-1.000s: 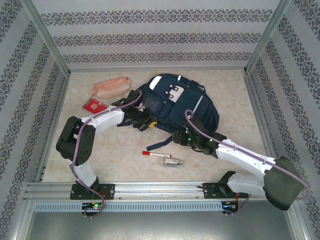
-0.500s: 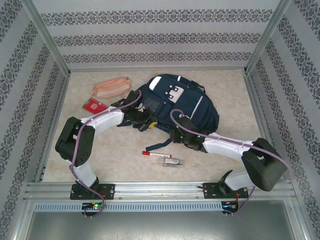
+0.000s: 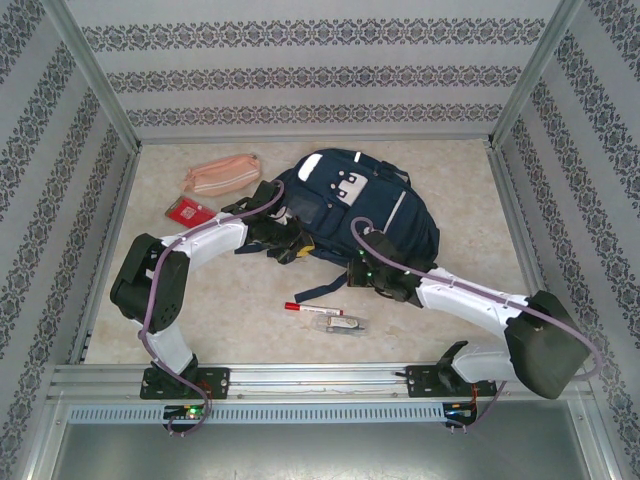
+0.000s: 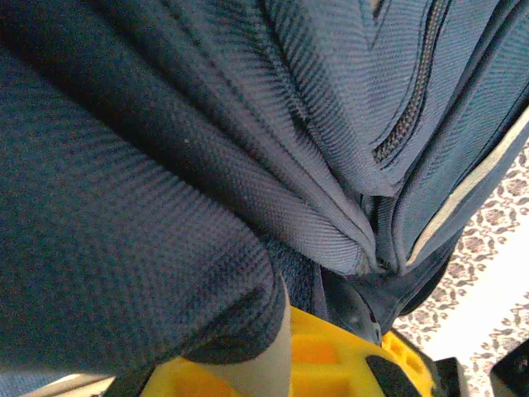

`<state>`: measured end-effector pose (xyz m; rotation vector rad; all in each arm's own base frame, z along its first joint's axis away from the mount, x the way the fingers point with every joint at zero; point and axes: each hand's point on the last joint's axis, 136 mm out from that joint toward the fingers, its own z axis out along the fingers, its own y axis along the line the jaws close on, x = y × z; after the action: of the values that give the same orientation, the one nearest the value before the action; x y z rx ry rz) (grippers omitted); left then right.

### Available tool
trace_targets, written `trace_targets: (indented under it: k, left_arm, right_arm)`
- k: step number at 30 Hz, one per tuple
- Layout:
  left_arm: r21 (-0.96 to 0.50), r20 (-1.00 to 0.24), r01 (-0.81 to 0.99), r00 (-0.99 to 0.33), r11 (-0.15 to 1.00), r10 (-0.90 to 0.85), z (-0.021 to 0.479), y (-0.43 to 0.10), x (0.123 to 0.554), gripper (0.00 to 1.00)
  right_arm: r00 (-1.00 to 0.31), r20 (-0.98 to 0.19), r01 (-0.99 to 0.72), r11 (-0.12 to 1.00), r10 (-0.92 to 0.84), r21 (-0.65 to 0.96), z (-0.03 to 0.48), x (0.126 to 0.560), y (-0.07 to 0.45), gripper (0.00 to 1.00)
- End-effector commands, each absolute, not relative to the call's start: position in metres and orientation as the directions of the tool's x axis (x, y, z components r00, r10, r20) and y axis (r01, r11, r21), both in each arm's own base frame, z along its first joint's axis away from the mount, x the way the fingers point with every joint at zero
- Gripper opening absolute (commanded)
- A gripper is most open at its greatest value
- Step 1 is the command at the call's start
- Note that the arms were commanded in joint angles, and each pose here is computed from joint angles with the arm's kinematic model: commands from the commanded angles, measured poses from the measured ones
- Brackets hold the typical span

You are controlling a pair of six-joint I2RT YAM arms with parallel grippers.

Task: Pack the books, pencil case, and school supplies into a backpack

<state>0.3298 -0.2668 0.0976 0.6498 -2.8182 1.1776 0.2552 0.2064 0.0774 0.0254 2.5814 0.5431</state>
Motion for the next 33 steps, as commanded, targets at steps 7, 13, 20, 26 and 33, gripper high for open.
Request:
trace_targets:
  k: [7, 13, 20, 26, 33]
  left_arm:
    - [-0.572, 0.040, -0.266, -0.954, 0.776, -0.298, 0.087, -0.229, 0.354, 0.00]
    - [-0.534, -0.006, -0.146, -0.984, 0.833, -0.176, 0.083, -0.234, 0.376, 0.00]
    - [-0.513, -0.055, -0.038, -0.995, 0.857, -0.077, 0.085, -0.253, 0.423, 0.11]
    - [-0.515, -0.034, -0.037, -0.997, 0.856, -0.063, 0.082, -0.266, 0.449, 0.44]
    - [-0.337, -0.085, -0.115, -0.985, 0.935, -0.151, 0.107, -0.210, 0.408, 0.52]
  right_arm:
    - [-0.980, -0.172, 0.062, 0.969, 0.105, 0.240, 0.070, 0.196, 0.127, 0.00]
    - [-0.993, -0.092, 0.048, 0.951, 0.079, 0.305, 0.069, 0.186, 0.125, 0.00]
    - [-0.988, -0.054, -0.152, 0.864, -0.144, 0.480, 0.089, 0.172, 0.197, 0.00]
    - [-0.980, -0.138, -0.195, 0.811, -0.142, 0.552, 0.109, 0.208, 0.250, 0.00]
    - [-0.978, -0.169, -0.201, 0.786, -0.124, 0.584, 0.106, 0.237, 0.278, 0.00]
